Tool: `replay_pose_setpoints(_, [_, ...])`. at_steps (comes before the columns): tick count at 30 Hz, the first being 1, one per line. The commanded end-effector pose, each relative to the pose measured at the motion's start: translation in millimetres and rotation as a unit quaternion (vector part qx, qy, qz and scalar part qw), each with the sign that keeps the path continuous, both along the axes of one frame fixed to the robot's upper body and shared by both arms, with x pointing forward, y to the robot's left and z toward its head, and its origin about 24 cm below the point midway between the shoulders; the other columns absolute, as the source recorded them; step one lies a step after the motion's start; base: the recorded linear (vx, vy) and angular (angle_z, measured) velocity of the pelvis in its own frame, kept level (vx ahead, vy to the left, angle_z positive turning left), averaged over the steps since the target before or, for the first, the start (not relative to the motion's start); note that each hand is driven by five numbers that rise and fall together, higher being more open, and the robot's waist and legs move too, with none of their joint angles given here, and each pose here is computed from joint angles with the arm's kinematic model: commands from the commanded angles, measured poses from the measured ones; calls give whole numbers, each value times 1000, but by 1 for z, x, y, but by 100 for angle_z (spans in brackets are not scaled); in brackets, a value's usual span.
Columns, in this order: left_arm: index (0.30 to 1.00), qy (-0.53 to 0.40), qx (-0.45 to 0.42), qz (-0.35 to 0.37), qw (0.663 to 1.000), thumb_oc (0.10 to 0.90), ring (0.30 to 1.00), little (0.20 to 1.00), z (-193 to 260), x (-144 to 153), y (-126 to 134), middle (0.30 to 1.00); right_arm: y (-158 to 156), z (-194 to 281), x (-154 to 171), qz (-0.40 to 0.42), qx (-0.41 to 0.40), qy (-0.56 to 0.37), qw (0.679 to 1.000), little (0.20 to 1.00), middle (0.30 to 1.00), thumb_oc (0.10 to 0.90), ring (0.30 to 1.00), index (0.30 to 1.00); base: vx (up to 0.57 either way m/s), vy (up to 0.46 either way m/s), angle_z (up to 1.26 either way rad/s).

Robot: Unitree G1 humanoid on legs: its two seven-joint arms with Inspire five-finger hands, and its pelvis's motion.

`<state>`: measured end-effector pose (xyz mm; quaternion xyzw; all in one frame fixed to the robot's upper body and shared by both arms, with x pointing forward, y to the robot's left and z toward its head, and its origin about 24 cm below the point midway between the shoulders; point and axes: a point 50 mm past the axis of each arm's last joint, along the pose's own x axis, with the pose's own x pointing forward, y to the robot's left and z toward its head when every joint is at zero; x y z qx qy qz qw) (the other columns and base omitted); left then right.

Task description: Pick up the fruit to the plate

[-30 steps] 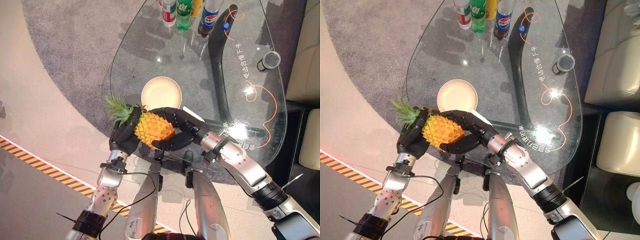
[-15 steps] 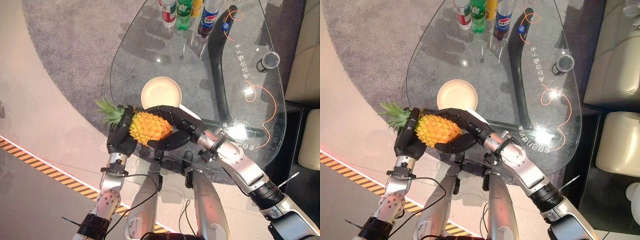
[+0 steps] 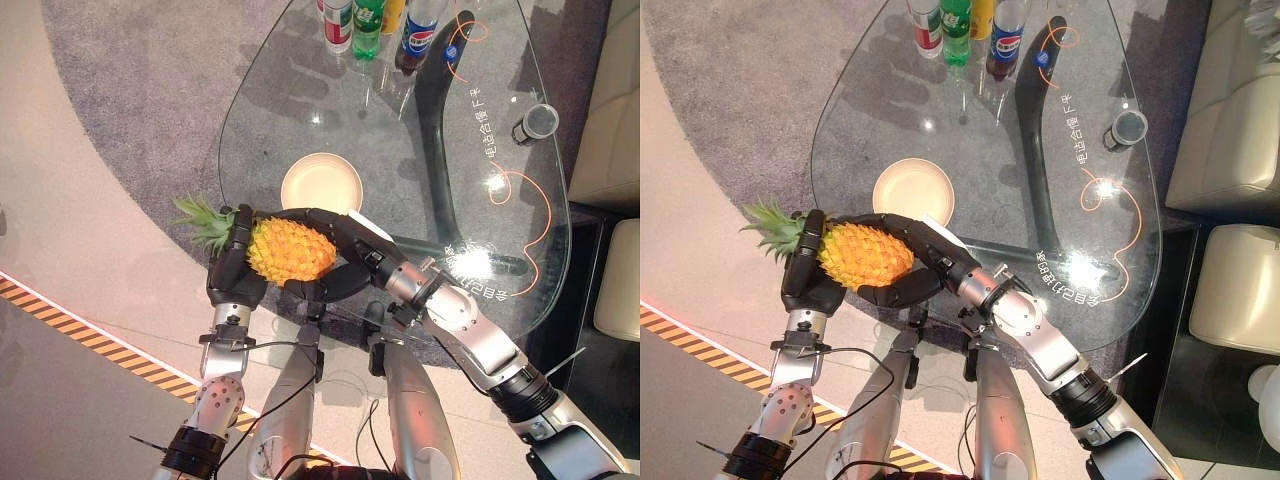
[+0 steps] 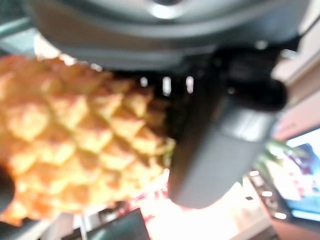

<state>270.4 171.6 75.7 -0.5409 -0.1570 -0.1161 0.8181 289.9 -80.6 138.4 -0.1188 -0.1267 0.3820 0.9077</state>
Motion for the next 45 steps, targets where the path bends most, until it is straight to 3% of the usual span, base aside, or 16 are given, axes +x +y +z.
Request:
replay_pose_setpoints(1, [300, -241, -28, -40, 969, 100, 300, 200, 81, -7, -18, 300, 16, 24, -14, 33, 49, -50, 997, 900, 900, 800, 900, 900, 0, 0, 0])
replay_pose_setpoints(40, [300, -230, 21, 46, 972, 100, 300, 200, 71, -8, 17, 300, -65, 18, -10, -187, 94, -98, 973, 900, 900, 800, 900, 900, 0, 0, 0])
replay_pose_setpoints(45, [300, -230, 27, 54, 971, 100, 300, 200, 72, -9, 21, 300, -76, 18, -10, -232, 62, -119, 963, 900, 900, 800, 900, 900, 2, -2, -2])
